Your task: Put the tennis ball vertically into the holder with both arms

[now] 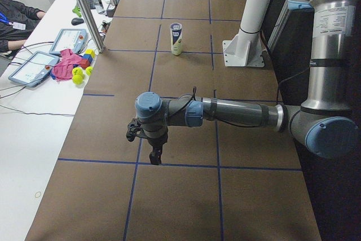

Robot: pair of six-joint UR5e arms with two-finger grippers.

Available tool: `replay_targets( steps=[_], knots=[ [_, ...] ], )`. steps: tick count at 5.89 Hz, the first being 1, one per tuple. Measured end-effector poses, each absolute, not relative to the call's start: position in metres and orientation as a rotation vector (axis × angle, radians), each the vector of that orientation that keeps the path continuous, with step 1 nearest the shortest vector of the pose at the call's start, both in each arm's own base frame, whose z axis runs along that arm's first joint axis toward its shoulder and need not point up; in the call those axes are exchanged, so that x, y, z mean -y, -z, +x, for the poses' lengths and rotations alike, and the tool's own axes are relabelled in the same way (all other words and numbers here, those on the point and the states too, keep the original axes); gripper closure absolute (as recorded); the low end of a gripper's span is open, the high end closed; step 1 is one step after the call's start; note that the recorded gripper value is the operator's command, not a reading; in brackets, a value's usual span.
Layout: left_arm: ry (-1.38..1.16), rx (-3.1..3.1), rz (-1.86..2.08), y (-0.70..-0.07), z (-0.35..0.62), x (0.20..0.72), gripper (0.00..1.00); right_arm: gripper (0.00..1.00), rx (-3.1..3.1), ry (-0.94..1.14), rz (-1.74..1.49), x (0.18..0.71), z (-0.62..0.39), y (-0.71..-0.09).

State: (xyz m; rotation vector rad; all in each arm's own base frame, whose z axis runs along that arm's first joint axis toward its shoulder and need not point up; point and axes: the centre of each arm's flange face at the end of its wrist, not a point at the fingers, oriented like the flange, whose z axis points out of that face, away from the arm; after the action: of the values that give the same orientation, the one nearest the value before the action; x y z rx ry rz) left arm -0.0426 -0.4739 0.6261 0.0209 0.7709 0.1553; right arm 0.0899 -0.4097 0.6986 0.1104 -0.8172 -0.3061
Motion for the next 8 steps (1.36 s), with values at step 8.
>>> replay_targets(
  steps=[8],
  knots=[
    [-0.159, -0.79, 0.033, -0.62, -0.043, 0.469, 0.0, 0.0, 0.722, 0.209, 0.093, 0.418, 0.093, -0.682]
  ],
)
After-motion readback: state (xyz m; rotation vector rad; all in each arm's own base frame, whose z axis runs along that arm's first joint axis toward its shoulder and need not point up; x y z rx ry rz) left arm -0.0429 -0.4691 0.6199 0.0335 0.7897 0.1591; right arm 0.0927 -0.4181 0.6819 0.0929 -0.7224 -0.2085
